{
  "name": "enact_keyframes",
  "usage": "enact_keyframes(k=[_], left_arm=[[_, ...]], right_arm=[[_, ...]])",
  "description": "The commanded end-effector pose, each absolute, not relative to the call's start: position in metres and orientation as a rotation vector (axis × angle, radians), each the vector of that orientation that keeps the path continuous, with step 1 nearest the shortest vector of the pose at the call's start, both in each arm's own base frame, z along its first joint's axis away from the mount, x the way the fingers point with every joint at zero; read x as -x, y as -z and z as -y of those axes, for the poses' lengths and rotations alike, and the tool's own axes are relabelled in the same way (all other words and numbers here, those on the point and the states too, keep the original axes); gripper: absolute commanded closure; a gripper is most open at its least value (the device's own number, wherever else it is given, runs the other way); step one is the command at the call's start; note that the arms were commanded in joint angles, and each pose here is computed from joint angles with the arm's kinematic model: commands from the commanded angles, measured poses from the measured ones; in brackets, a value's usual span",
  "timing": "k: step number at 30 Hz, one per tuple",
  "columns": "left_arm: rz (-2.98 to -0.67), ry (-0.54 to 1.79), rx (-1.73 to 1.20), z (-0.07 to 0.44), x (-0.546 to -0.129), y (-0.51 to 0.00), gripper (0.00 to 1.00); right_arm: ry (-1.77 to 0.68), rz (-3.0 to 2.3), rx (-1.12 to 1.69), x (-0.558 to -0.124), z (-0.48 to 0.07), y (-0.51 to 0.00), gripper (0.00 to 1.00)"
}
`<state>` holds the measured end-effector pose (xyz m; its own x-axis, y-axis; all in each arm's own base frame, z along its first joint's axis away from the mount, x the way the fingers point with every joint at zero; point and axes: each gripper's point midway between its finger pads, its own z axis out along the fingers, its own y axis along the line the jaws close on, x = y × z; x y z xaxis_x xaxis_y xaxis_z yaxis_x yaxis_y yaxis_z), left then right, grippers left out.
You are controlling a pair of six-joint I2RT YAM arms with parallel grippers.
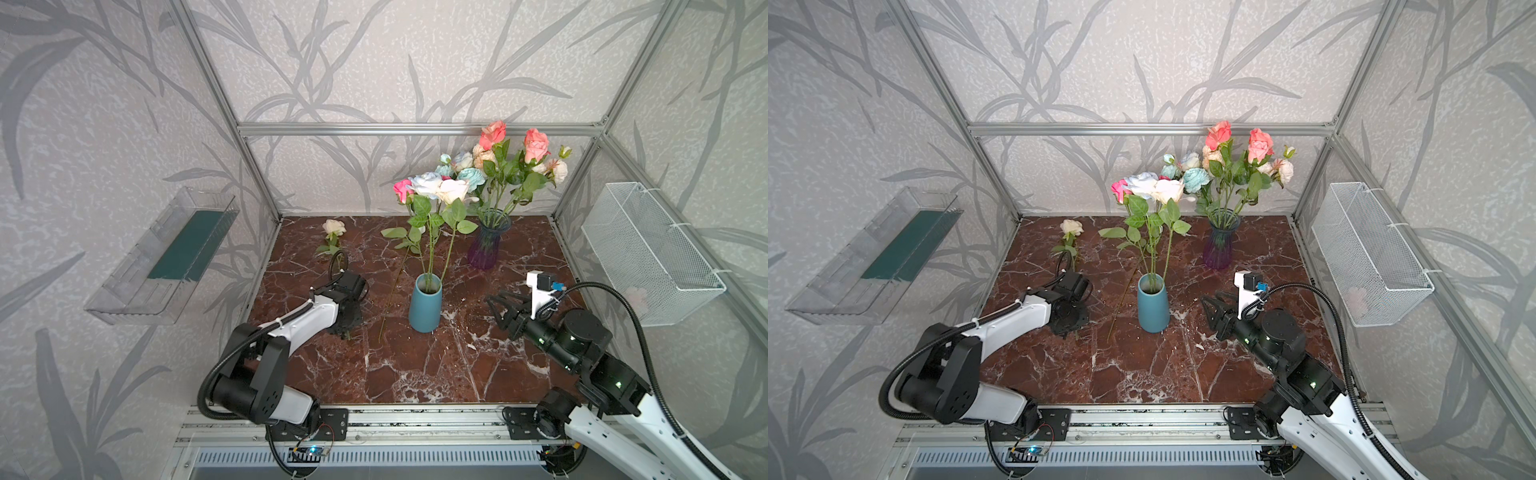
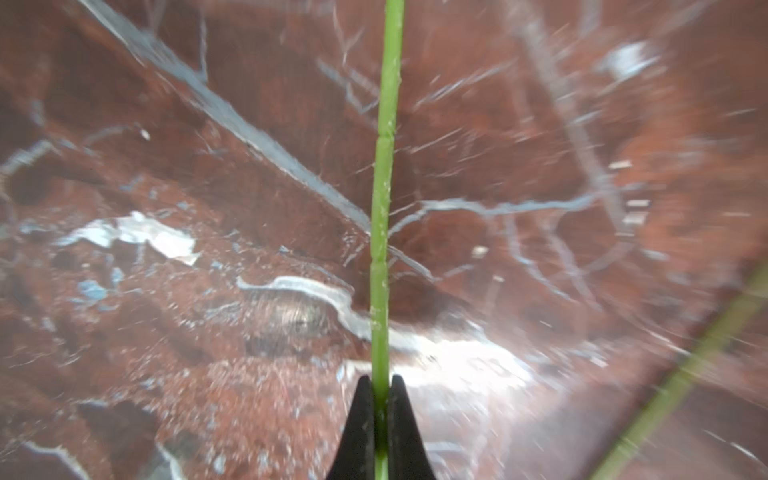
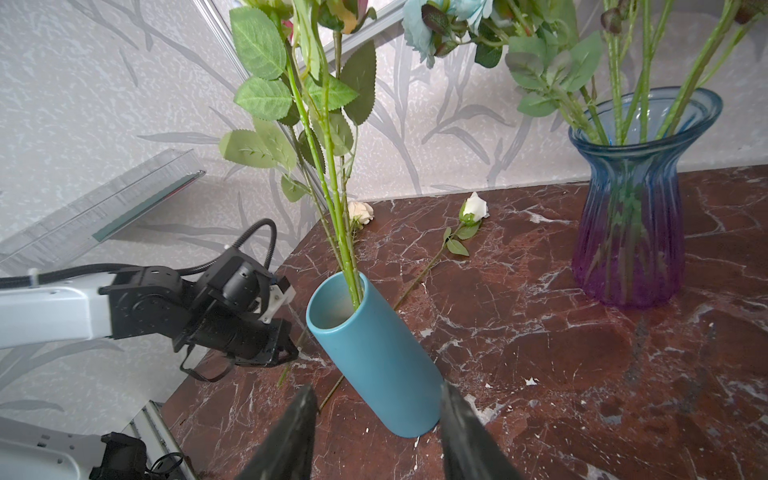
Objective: Arrange the flowers into the vase
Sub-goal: 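Lift the pale pink-cream rose upright with the left gripper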
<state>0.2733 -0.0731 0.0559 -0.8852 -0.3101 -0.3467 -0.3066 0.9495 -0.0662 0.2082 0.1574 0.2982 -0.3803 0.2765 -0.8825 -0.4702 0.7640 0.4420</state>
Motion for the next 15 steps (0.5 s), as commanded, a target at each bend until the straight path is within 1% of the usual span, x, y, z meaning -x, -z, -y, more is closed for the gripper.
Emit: enact_keyframes(k=[1,5,10,15], left_arm=[[-2.617,0.144,0.399,0.082,-0.28,-0.111,1.0],[-2.42,0.236,0.342,0.084,-0.289,-0.183,1.0],[-2.189,0.249,0.217,0.084,-0.306,-0.279,1.0],[-1.951,0.33,0.051,0.103,-0.325,-0.357,1.0]], right_arm=[[-0.826,-1.772,0.143,-0.208,-0.159,-0.311,0.52],[-0.842,-1.773,0.145,-0.21,-0.163,-0.314,0.52],[-0.846,-1.768,0.142,-0.211,-0.164,-0.32,0.52],[-0.85,-1.755,0.146,-0.214,-0.167,-0.331,0.52]])
